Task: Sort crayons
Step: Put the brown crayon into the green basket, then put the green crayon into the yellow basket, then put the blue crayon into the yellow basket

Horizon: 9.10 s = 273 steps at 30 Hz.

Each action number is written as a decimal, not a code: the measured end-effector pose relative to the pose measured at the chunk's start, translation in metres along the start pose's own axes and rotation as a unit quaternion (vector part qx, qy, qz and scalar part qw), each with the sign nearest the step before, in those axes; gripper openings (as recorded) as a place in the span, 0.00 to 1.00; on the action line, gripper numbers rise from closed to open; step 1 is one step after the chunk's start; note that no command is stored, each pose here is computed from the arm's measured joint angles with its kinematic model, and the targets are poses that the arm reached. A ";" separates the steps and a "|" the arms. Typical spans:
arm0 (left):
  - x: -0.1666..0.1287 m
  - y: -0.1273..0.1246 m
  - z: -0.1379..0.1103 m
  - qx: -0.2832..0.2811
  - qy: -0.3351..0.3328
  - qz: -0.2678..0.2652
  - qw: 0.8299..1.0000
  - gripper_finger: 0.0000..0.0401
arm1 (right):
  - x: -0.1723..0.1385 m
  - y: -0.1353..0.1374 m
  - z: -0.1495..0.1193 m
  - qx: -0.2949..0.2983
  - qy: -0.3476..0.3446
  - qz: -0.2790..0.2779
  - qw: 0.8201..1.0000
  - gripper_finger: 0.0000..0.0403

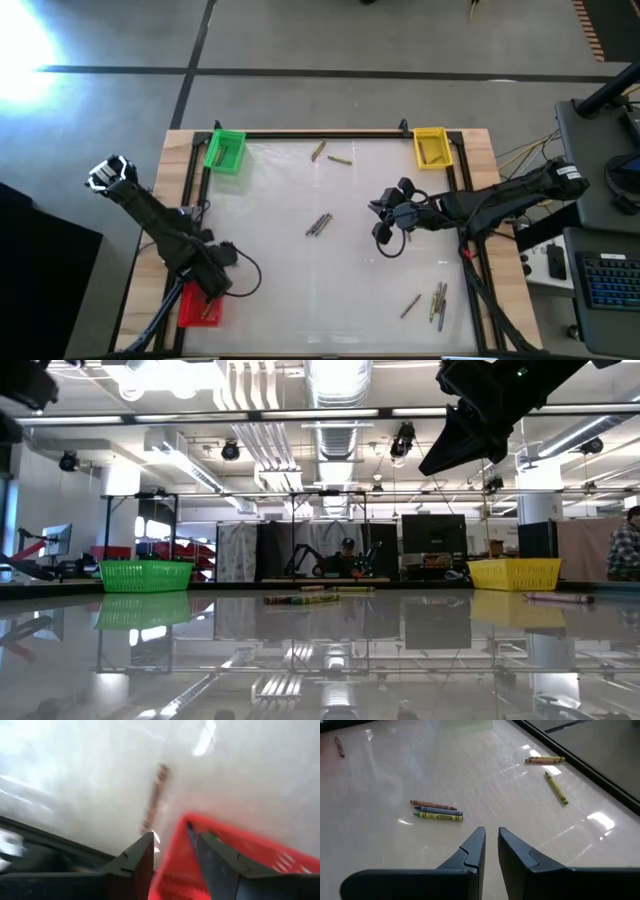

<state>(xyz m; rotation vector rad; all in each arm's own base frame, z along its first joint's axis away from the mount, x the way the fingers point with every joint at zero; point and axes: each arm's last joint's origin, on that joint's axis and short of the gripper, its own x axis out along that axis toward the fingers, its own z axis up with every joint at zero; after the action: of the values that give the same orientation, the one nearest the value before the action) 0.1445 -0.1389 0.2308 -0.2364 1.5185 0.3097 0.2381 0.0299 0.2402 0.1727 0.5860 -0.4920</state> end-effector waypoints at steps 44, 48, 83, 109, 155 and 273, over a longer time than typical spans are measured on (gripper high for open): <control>0.098 0.031 0.009 0.020 -0.014 -0.015 1.000 0.11 | 0.000 0.000 0.000 -0.009 0.000 0.000 1.000 0.11; 0.094 0.031 0.018 0.003 -0.013 -0.019 1.000 0.02 | 0.000 0.000 0.000 -0.009 0.000 0.000 1.000 0.11; 0.022 0.334 0.117 -0.413 -0.212 0.188 0.865 0.16 | 0.000 0.000 0.001 -0.027 -0.006 0.001 1.000 0.11; 0.034 0.191 0.159 -0.129 -0.510 0.013 0.850 0.42 | 0.064 0.004 0.005 0.043 0.020 -0.056 0.997 0.11; 0.089 0.122 0.156 -0.023 -0.476 0.000 0.879 0.42 | 0.247 -0.173 0.066 0.005 0.302 -0.048 0.952 0.33; 0.069 0.065 0.230 0.044 -0.431 -0.016 0.901 0.28 | -0.062 0.023 -0.108 0.098 0.554 -0.087 0.822 0.32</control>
<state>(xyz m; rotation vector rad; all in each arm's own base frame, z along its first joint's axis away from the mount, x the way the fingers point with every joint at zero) 0.3398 0.0042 0.1743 -0.0327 0.6440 0.2660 0.1520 0.1057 0.1874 0.6275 1.7124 -0.6063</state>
